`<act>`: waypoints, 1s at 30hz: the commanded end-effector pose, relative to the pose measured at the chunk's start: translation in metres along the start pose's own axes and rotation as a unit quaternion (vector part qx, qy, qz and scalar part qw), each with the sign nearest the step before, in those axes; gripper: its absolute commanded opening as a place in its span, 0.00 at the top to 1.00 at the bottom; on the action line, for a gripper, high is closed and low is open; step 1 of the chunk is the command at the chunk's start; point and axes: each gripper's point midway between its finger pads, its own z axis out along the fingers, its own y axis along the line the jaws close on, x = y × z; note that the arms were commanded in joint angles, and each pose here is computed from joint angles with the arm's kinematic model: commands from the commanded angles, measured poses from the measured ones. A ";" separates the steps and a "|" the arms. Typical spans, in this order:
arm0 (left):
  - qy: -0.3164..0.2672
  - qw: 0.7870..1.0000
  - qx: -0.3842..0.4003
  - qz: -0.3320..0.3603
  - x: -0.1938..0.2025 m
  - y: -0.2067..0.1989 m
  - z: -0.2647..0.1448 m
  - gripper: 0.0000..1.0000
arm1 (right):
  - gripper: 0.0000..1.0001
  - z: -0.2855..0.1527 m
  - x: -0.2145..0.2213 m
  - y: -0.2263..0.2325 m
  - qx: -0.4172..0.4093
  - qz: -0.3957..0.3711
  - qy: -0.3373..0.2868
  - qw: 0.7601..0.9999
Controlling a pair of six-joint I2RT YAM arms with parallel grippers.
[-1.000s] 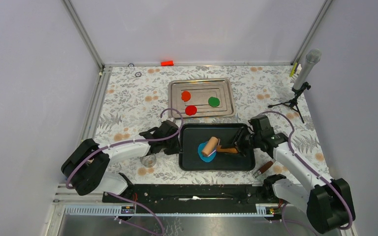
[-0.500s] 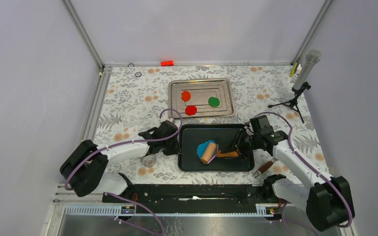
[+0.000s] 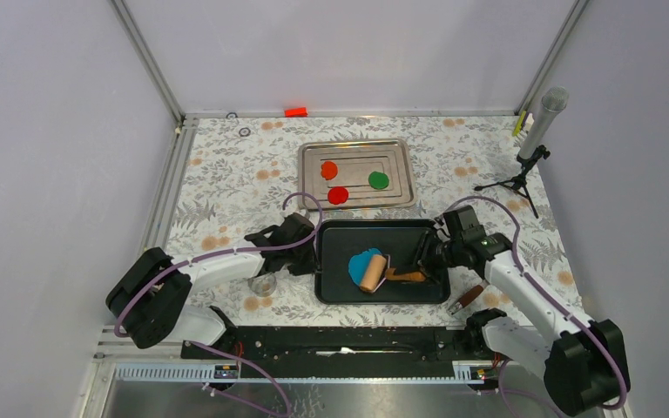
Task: Roll out the dumpling wrappers from the dough
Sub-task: Flatten out the dough on the work surface.
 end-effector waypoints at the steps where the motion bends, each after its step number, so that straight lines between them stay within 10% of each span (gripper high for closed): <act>1: -0.018 0.999 0.036 0.008 -0.015 -0.022 -0.012 1.00 | 1.00 -0.008 -0.001 -0.039 0.092 0.007 -0.040 0.995; 30: -0.019 0.999 0.041 0.014 -0.018 -0.026 -0.022 1.00 | 1.00 0.008 -0.006 -0.053 0.157 -0.036 -0.065 0.985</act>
